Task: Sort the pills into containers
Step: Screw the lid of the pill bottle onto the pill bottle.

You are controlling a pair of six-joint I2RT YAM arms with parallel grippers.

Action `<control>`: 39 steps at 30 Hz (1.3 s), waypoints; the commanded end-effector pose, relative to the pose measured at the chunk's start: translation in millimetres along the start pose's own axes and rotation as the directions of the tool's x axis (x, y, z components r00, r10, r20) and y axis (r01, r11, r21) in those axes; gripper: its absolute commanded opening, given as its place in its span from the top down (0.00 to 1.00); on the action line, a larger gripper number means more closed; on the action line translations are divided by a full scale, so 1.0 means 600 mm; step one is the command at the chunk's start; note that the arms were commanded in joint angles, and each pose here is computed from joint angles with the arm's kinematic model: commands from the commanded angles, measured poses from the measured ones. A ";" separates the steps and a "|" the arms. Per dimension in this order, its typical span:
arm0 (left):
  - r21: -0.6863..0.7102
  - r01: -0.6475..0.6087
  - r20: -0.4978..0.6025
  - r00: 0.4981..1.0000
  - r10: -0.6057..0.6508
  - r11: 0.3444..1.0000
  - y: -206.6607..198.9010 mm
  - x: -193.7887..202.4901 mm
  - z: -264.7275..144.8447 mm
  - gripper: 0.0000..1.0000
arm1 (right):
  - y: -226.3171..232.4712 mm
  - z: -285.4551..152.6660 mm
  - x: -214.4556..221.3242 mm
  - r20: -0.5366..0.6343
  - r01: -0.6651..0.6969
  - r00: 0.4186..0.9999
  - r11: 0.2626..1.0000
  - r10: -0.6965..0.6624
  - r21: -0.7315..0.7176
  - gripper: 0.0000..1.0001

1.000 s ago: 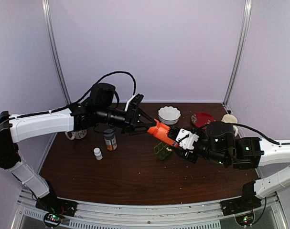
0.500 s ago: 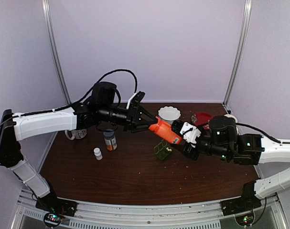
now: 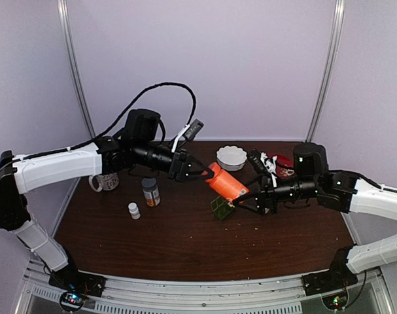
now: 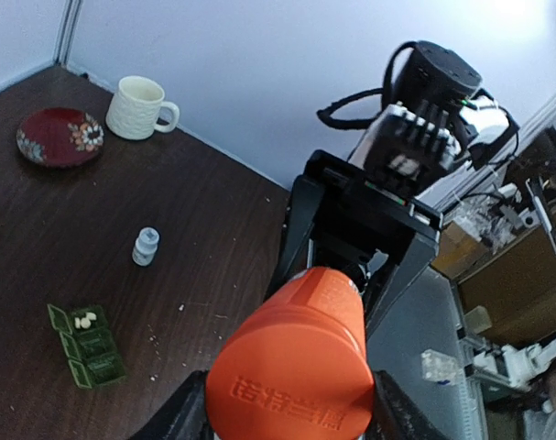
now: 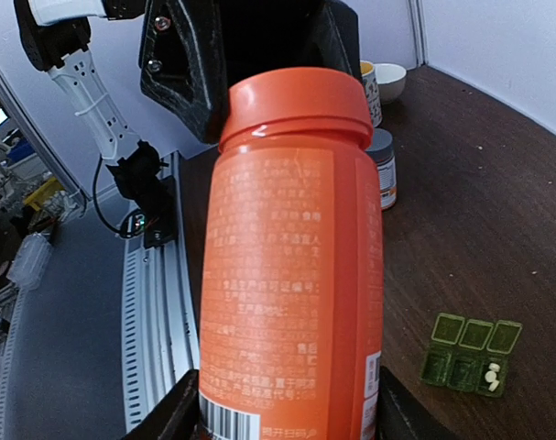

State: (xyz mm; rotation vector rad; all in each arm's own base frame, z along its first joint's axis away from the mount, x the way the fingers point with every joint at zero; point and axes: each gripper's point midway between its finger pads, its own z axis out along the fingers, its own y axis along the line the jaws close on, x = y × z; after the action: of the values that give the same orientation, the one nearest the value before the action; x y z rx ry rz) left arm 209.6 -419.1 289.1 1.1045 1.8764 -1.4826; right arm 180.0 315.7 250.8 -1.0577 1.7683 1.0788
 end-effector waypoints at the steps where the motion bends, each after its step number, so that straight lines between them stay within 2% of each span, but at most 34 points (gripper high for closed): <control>1: 0.138 -0.287 -0.042 0.955 0.295 0.948 -0.056 0.052 0.024 0.57 | 0.087 -0.033 -0.138 0.258 0.117 0.965 0.963 -0.052 -0.245 1.00; 5: 0.247 -0.447 0.011 0.889 0.459 0.860 -0.086 0.061 0.019 0.57 | 0.104 -0.047 -0.146 0.296 0.129 0.954 0.948 -0.039 -0.291 1.00; 6: 0.256 -0.452 0.025 0.887 0.461 0.855 -0.089 0.058 0.020 0.56 | 0.105 -0.050 -0.150 0.311 0.135 0.949 0.949 -0.042 -0.283 1.00; 11: 0.242 -0.293 0.041 0.956 0.292 0.925 -0.083 0.019 0.038 0.59 | 0.088 -0.072 -0.159 0.382 0.191 0.916 0.970 -0.121 -0.150 1.00; 16: 0.244 -0.111 0.041 0.994 0.104 0.964 -0.087 -0.007 0.038 0.59 | 0.074 -0.088 -0.159 0.405 0.260 0.886 0.965 -0.228 -0.025 1.00; 22: 0.200 0.106 -0.082 0.992 -0.091 0.974 -0.089 -0.004 0.035 0.59 | 0.049 -0.089 -0.162 0.319 0.367 0.862 0.920 -0.393 0.140 1.00; 28: 0.161 0.308 -0.148 0.947 -0.286 0.938 -0.088 0.008 0.033 0.61 | 0.034 -0.075 -0.163 0.197 0.449 0.846 0.861 -0.495 0.237 1.00; 33: 0.110 0.365 -0.172 0.923 -0.344 0.925 -0.083 0.013 0.030 0.62 | 0.028 -0.052 -0.147 0.065 0.524 0.825 0.804 -0.561 0.279 1.00; 39: 0.065 0.412 -0.192 0.899 -0.394 0.909 -0.073 0.019 0.033 0.66 | 0.028 -0.034 -0.127 -0.073 0.620 0.771 0.720 -0.632 0.311 1.00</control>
State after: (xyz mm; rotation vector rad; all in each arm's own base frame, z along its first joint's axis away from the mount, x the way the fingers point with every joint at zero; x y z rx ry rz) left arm 190.2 -426.3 319.6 0.9319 2.1151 -1.7201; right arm 182.0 302.3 277.7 -1.3059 1.5415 0.4827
